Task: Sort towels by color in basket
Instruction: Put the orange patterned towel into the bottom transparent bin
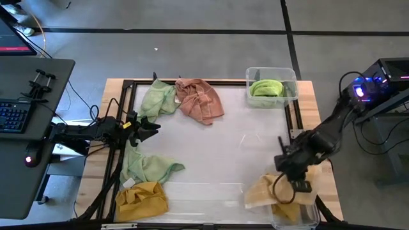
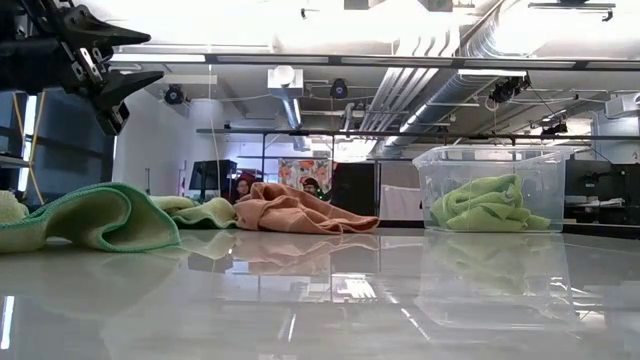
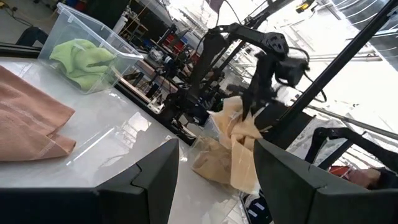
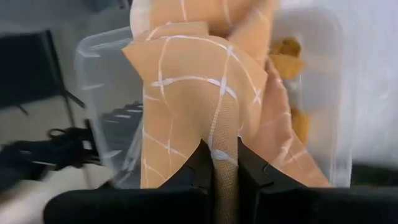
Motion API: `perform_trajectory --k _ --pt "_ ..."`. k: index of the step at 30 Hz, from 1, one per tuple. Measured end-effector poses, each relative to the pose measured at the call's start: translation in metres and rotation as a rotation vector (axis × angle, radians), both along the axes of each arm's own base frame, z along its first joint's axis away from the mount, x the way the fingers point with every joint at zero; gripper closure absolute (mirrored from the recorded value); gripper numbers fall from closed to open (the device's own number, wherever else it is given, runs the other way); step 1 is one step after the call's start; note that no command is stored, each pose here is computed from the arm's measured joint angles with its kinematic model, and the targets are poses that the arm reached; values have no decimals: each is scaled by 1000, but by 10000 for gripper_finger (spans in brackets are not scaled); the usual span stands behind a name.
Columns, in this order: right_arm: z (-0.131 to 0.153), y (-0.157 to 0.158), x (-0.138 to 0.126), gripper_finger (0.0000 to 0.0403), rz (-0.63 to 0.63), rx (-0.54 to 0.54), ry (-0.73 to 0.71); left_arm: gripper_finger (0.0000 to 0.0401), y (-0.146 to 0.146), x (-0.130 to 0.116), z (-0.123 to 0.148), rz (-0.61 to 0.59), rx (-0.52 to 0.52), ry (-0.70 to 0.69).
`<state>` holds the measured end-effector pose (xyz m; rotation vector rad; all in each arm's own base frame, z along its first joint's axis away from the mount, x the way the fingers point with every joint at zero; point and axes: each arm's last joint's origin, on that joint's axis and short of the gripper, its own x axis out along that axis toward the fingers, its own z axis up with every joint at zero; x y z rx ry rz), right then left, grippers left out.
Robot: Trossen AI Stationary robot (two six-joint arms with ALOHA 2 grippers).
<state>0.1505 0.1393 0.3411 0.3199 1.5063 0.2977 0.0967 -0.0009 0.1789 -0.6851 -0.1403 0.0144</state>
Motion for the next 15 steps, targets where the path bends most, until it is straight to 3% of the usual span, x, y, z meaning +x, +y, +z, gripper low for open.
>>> perform_trajectory --k 7,11,15 --pt "-17 30 25 375 28 -9 -74 206 0 0 0 0 0 0" --pt "-18 45 16 360 -70 -44 -115 206 0 0 0 0 0 0" --pt "-20 51 -1 336 -266 -141 -99 206 0 0 0 0 0 0"
